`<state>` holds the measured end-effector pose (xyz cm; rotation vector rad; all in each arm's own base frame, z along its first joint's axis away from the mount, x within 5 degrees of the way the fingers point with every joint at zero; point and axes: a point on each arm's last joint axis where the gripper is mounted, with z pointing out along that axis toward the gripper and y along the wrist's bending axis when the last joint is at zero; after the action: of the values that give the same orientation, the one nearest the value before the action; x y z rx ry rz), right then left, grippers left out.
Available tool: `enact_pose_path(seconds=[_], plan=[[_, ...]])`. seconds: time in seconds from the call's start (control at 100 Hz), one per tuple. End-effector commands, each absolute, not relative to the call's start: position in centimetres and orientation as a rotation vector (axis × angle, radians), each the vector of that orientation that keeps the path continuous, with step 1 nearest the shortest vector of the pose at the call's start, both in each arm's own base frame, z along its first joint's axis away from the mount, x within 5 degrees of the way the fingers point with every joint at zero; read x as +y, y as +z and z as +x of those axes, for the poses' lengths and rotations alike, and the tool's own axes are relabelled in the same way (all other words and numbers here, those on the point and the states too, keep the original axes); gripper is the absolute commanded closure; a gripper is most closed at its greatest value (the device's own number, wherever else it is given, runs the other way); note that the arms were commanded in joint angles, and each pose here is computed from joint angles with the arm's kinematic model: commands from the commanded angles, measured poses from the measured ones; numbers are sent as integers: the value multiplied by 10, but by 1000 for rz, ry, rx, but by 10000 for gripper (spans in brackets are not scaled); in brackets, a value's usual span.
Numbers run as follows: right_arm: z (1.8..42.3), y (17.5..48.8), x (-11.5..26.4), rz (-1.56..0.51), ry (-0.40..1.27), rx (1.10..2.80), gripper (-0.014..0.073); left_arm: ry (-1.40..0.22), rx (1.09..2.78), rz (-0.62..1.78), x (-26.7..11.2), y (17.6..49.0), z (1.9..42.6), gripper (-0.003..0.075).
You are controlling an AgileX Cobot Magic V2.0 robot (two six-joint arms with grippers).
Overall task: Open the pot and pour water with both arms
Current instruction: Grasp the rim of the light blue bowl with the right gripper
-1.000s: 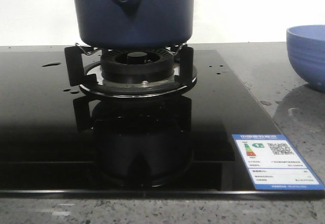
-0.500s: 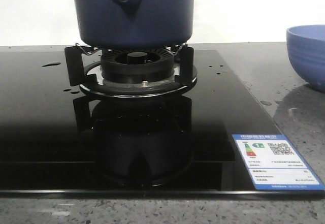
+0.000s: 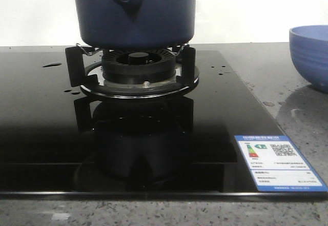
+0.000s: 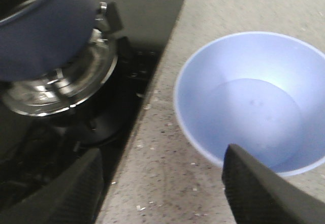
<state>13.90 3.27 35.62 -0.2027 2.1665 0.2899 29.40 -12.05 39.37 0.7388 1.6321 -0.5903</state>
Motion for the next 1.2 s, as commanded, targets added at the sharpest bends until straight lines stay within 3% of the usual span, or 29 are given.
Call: enact_pose_path(seconds=[0.0,0.31,0.59,0.69,0.81,0.93,1.19], plan=[[156,376,29,-145,241,2151,139,-572,1522,648,-102,432,278,342],[219,388,13,-75,-67,2414,140,-453,1481,561,-57,453,263,342],[258,366,-17,73,-187,2550,140,-426,1480,540,-49,456,262,342],[264,357,-31,126,-154,2596,140,-426,1480,540,-49,456,262,342],[272,346,-39,179,38,2625,140,-426,1480,540,-49,456,262,342],[278,338,-45,211,60,2649,145,-423,1480,540,-49,456,262,342],[293,315,-47,203,87,2728,426,-415,1481,533,-49,456,263,342]])
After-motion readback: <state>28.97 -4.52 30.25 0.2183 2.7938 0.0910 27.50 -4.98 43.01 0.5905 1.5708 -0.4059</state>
